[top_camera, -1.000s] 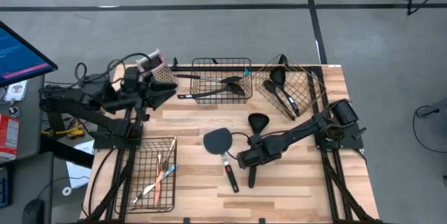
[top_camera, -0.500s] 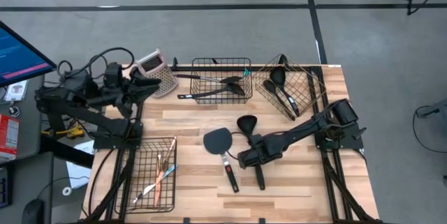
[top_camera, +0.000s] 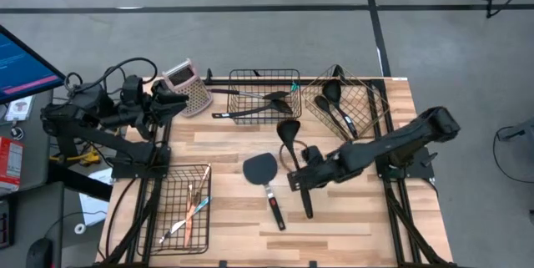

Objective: Pick & Place Kitchen Items
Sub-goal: Put the black ladle into the top right wire basket

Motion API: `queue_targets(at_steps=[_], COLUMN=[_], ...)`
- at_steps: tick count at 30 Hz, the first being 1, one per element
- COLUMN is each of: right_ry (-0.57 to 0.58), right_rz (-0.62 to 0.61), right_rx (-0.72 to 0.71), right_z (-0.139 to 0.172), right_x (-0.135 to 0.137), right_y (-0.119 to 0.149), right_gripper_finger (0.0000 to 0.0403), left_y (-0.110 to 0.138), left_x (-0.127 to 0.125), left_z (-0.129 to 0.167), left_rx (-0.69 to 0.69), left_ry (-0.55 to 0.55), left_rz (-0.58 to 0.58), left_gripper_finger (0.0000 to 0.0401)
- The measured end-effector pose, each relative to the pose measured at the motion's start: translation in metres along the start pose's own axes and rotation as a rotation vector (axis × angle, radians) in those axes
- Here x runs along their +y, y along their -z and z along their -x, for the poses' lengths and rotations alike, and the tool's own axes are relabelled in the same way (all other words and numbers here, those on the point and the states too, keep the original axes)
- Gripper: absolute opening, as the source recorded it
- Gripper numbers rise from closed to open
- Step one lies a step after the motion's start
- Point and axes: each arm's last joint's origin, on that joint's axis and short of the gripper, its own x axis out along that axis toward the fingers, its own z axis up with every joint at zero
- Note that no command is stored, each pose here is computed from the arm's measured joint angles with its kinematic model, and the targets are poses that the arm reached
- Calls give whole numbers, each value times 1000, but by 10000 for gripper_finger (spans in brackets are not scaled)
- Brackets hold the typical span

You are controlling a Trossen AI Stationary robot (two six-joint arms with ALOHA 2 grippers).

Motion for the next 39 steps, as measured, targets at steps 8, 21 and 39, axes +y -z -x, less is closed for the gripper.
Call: queue_targets(at_steps=[8, 21, 39], right_ry=[-322, -891, -898], right_rz=[125, 433, 437], right_rx=[-141, -238, -281], right_z=[64, 123, 122], right_x=[11, 39, 40], right_y=[-21, -32, -40], right_gripper_finger=[77, 77, 76], left_y=[0, 5, 15], left_x=[0, -2, -5], left_z=[0, -8, -24], left_rx=[0, 25, 63], left_ry=[0, -11, -40], left_rz=[0, -11, -59], left_gripper_finger=[136, 136, 136])
